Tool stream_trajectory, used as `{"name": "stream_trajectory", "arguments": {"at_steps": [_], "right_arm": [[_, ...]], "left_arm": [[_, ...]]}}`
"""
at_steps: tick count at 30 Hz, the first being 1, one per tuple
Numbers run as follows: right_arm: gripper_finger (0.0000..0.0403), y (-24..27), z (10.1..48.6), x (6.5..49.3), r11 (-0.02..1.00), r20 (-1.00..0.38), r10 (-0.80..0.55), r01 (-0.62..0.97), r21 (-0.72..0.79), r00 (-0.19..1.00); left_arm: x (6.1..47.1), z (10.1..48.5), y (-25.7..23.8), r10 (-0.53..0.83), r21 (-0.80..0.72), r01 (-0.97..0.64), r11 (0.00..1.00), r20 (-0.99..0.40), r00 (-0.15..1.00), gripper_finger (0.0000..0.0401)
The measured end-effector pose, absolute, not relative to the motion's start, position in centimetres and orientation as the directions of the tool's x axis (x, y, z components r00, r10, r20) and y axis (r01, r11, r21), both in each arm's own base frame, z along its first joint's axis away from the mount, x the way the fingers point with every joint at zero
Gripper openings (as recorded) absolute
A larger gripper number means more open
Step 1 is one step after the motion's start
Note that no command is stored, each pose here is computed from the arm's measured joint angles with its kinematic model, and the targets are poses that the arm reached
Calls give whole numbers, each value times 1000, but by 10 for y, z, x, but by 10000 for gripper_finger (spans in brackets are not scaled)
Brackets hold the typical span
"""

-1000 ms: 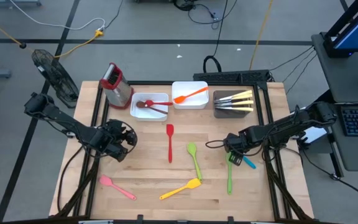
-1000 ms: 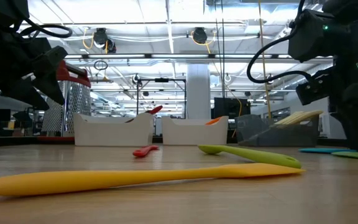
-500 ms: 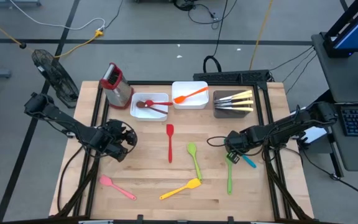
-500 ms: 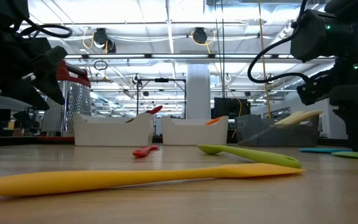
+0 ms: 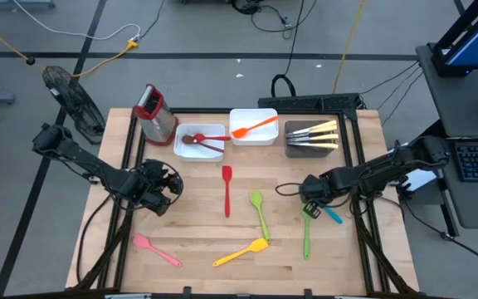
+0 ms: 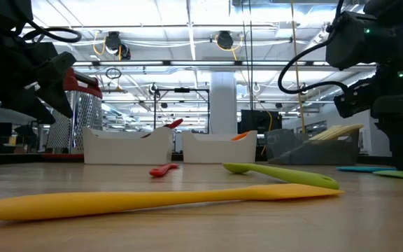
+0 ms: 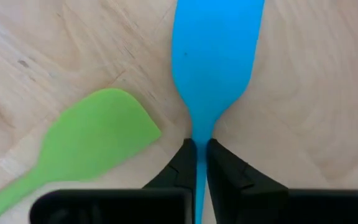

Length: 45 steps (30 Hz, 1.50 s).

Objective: Pick & Place Kitchen Items
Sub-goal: Put the blue spatula into the right white bin

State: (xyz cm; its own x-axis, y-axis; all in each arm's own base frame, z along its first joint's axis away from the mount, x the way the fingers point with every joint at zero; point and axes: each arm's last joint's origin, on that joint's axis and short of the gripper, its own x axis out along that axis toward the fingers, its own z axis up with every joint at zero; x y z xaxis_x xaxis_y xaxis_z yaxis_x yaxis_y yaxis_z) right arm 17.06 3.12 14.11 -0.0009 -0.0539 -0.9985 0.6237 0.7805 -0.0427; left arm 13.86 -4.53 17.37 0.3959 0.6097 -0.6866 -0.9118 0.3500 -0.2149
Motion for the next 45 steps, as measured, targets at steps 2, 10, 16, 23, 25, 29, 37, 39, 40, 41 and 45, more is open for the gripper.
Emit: {"name": "stream_trajectory", "arguments": {"at_steps": [2,10,16,23,25,29,37,39,40,41,45], "right_arm": [[1,30,147,174,790,-998,-59,610,-53,-10],[5,24,164,182,816,-997,-81,574,-73,-10],[3,20,165,182,812,-997,-80,580,-73,-14],[21,20,165,185,811,-1000,-20,585,-13,6],[42,21,165,186,821,-1000,1,571,10,16],[100,21,165,187,822,-1000,4,569,17,23],[208,20,149,183,789,-998,2,614,36,55],[221,20,140,180,770,-997,0,636,50,77],[225,19,138,179,757,-996,-13,652,46,85],[228,19,135,176,742,-996,-28,670,34,82],[226,15,128,169,705,-996,-74,709,-21,44]], "left_arm": [[139,174,-45,612,-215,-912,350,-684,397,220],[139,174,-45,614,-218,-912,349,-682,398,220],[139,174,-45,614,-219,-912,348,-682,398,219],[139,174,-45,614,-218,-912,348,-682,398,219],[139,174,-45,614,-218,-912,348,-682,398,220],[139,174,-45,614,-216,-911,350,-682,398,219],[139,174,-45,615,-211,-911,354,-682,397,219],[139,174,-45,615,-210,-911,355,-682,397,219],[139,174,-45,615,-210,-911,355,-682,397,219],[139,174,-45,615,-209,-911,355,-682,396,220],[138,174,-45,616,-207,-912,355,-682,395,219]]}}
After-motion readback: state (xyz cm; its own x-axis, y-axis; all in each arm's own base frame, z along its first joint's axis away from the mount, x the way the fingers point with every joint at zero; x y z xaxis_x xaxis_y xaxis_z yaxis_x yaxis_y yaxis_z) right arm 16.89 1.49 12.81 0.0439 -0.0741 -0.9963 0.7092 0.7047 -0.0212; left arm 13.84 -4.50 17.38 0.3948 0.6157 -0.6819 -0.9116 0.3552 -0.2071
